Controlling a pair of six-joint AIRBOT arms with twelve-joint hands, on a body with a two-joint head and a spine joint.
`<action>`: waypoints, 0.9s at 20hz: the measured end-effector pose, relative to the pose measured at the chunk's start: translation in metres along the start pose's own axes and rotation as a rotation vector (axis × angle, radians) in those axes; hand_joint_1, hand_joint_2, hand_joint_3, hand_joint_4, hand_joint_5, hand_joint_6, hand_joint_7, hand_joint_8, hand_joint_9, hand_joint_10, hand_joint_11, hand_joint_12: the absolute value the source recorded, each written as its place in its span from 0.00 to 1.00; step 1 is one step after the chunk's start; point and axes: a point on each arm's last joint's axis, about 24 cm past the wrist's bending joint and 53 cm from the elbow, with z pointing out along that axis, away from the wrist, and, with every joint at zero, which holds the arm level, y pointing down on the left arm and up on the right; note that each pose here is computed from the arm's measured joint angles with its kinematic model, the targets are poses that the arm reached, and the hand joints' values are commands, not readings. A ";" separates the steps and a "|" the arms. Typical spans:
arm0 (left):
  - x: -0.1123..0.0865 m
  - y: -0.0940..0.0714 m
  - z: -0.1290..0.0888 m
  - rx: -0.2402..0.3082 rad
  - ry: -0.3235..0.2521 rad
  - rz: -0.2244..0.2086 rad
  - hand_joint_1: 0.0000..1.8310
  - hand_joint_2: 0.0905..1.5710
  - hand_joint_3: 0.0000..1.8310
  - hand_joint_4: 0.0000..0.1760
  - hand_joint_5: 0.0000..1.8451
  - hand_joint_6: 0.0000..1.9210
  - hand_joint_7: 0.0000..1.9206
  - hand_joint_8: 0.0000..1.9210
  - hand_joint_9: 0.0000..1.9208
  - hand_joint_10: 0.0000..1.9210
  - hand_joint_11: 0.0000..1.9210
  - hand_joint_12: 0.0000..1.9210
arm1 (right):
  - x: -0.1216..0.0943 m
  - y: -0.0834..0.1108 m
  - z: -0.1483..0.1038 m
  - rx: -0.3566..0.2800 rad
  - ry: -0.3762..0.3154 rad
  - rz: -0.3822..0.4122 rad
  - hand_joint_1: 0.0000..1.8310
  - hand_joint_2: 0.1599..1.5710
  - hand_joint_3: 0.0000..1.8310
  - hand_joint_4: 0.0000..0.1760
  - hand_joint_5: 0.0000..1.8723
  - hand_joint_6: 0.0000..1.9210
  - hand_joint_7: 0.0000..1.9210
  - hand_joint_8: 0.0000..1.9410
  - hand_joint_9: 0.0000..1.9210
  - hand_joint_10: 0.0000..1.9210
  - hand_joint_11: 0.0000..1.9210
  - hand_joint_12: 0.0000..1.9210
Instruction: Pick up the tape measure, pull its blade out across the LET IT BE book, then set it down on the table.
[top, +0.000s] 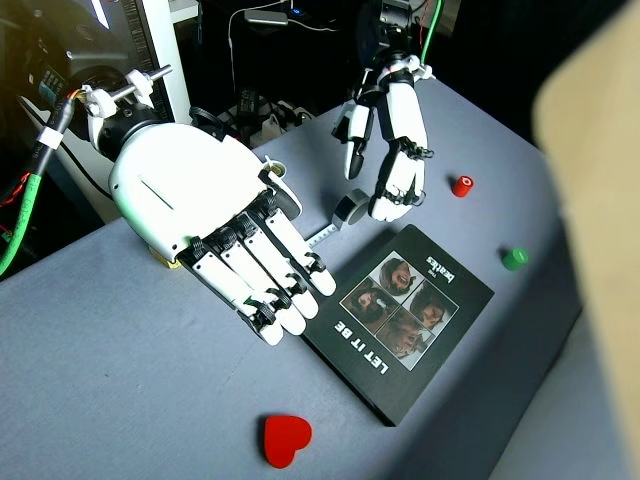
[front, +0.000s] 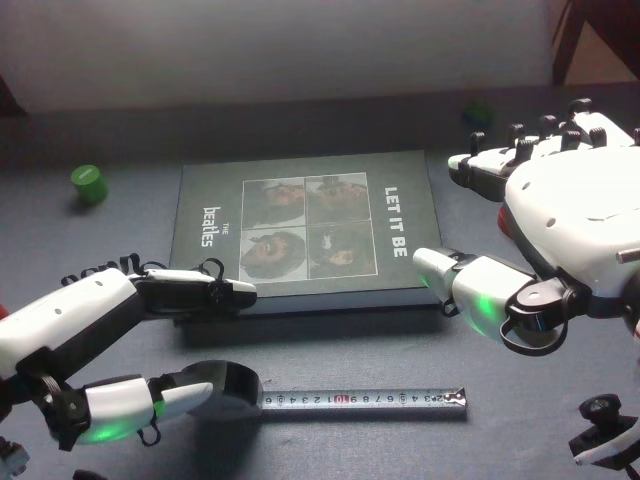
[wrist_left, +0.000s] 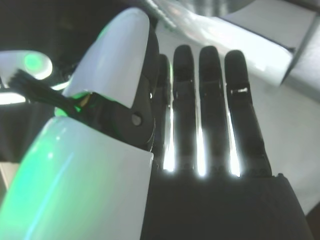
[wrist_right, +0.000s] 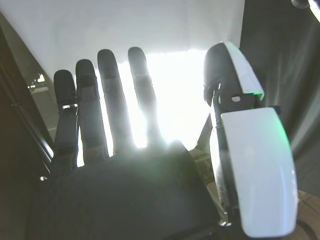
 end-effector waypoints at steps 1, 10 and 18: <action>0.001 0.003 0.000 -0.010 0.004 0.001 0.67 0.72 0.00 0.00 0.31 0.00 0.32 0.00 0.30 0.00 0.14 0.39 | 0.000 0.000 0.000 0.000 0.000 0.001 0.15 0.75 0.00 0.31 0.24 0.00 0.23 0.00 0.18 0.00 0.00 0.51; 0.012 0.013 0.006 -0.070 0.030 0.007 0.67 0.73 0.00 0.00 0.33 0.00 0.33 0.00 0.31 0.00 0.15 0.39 | 0.001 0.001 0.000 -0.002 0.003 0.003 0.16 0.75 0.00 0.32 0.22 0.00 0.22 0.00 0.17 0.00 0.00 0.49; 0.016 0.020 0.006 -0.100 0.035 0.020 0.67 0.73 0.00 0.00 0.33 0.00 0.34 0.00 0.32 0.00 0.15 0.39 | 0.001 0.000 0.000 -0.002 0.003 0.003 0.15 0.75 0.00 0.31 0.23 0.00 0.22 0.00 0.16 0.00 0.00 0.51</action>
